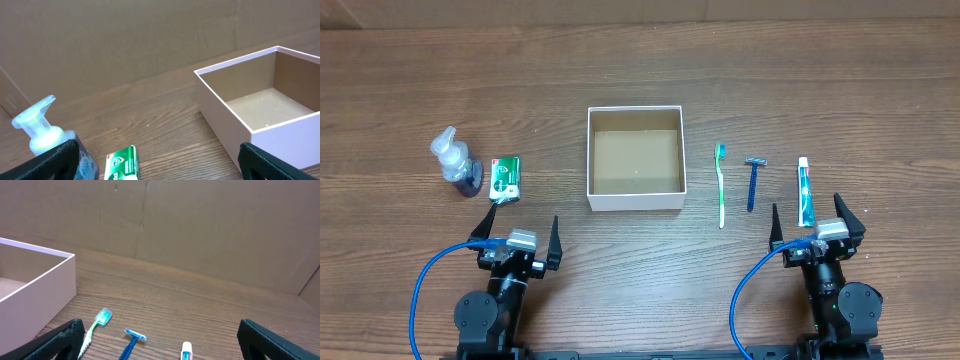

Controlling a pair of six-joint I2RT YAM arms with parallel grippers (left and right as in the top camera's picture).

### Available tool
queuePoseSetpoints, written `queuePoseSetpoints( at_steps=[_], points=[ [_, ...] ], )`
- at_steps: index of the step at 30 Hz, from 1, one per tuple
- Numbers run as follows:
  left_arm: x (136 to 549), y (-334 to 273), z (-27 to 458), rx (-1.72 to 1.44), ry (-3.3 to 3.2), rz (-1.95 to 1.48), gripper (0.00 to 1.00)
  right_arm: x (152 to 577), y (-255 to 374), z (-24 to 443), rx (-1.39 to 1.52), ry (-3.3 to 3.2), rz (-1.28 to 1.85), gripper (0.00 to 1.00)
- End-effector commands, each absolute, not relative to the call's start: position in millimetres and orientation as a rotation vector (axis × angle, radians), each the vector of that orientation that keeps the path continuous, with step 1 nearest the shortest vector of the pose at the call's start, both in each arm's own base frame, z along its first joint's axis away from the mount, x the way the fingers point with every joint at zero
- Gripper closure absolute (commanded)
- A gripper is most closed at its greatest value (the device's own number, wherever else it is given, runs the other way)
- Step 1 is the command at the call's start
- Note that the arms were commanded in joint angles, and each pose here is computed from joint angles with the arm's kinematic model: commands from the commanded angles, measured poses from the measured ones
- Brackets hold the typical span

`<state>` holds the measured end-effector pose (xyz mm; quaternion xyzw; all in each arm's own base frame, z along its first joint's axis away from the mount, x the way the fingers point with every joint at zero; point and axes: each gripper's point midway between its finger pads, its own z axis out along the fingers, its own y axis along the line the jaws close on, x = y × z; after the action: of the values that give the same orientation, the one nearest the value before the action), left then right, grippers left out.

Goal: Pack container

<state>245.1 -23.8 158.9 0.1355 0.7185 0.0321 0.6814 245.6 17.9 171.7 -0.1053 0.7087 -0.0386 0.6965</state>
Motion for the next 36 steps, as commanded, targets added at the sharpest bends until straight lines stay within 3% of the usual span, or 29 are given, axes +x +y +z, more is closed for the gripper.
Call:
queuePoseSetpoints(
  at_steps=[1, 9, 16, 24, 31, 36],
  points=[
    [244.5, -27.5, 158.5, 0.331, 1.604, 0.067, 0.00, 245.8, 18.9, 170.3, -0.239, 1.575, -0.086, 0.00],
    [245.1, -26.6, 168.5, 0.315, 1.566, 0.070, 0.00, 245.4, 22.6, 171.3, -0.160, 1.581, 0.026, 0.00],
    [241.1, -21.3, 184.4, 0.025, 1.605, -0.170, 0.00, 243.8, 17.0, 174.2, 0.047, 1.623, 0.178, 0.00],
    [229.6, -7.5, 251.4, -0.093, 1.689, -0.149, 0.00, 238.6, 17.6, 204.9, 0.116, 1.808, 0.222, 0.00],
    [253.0, 5.0, 278.2, -0.198, 2.008, -0.085, 0.00, 267.6, 24.1, 229.5, 0.121, 2.040, 0.243, 0.00],
    [270.7, -0.5, 287.7, -0.108, 2.275, -0.055, 0.00, 289.0, 38.4, 232.8, 0.100, 2.237, 0.321, 0.00]
  ],
)
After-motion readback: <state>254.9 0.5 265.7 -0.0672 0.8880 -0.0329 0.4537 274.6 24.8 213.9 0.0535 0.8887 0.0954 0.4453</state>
